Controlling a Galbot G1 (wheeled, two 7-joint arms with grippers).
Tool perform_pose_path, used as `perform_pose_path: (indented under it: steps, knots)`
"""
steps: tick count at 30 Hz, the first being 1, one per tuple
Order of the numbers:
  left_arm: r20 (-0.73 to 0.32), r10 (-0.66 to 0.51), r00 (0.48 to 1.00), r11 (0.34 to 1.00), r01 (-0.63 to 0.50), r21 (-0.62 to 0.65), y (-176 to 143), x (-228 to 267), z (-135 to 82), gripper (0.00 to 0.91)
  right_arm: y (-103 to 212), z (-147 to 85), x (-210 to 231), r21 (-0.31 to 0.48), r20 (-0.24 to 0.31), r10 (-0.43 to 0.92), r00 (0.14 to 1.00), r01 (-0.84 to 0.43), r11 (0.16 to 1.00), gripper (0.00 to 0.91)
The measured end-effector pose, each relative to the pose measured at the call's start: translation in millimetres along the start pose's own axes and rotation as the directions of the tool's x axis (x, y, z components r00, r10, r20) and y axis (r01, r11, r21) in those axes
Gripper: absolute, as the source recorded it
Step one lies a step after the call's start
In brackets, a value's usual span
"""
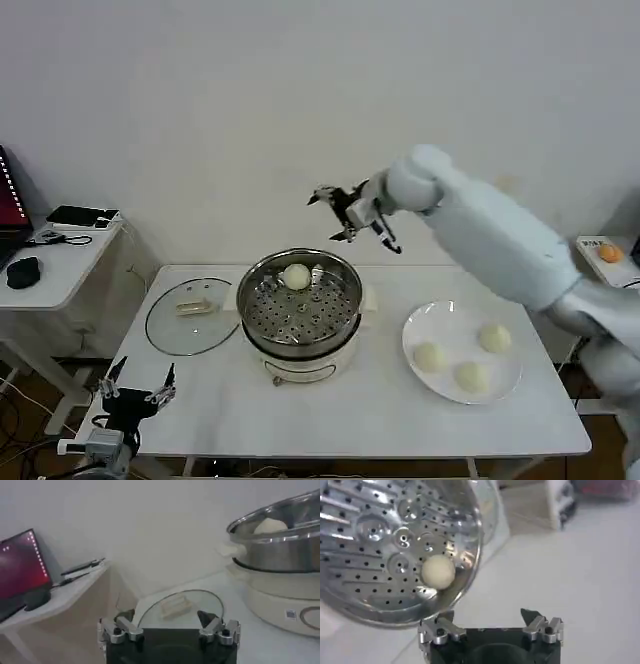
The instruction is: Take steamed baozi put them in steamer then cover it.
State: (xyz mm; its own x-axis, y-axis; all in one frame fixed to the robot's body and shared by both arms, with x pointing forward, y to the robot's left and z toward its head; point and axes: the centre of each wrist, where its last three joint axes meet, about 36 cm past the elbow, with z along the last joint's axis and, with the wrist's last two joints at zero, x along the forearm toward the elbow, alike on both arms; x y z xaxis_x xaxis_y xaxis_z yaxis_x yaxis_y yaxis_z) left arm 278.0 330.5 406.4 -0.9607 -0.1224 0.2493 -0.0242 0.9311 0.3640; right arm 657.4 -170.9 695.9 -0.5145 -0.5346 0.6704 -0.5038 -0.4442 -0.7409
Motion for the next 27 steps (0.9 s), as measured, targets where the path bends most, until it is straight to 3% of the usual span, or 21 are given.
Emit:
perform_pose_path:
  steps: [7, 13, 19, 27]
  knots:
    - [0.017, 0.022, 1.0, 1.0, -0.022, 0.007, -1, 2, -6, 0.907, 36, 31, 52, -0.28, -0.079, -0.097, 0.992, 0.072, 0.957, 0.907]
    - [0.03, 0.026, 0.999, 1.0, -0.026, 0.015, -2, -1, -11, 0.907, 83, 59, 77, -0.473, -0.11, -0.233, 0.966, 0.155, 0.867, 0.907]
    - [0.025, 0.04, 0.999, 0.999, -0.04, 0.017, -7, 0, -11, 0.907, 128, 74, 76, -0.59, -0.097, -0.353, 0.93, 0.232, 0.773, 0.907]
    - [0.004, 0.046, 0.999, 0.999, -0.046, 0.021, -13, 2, -5, 0.907, 169, 83, 56, -0.661, -0.07, -0.465, 0.882, 0.309, 0.684, 0.907]
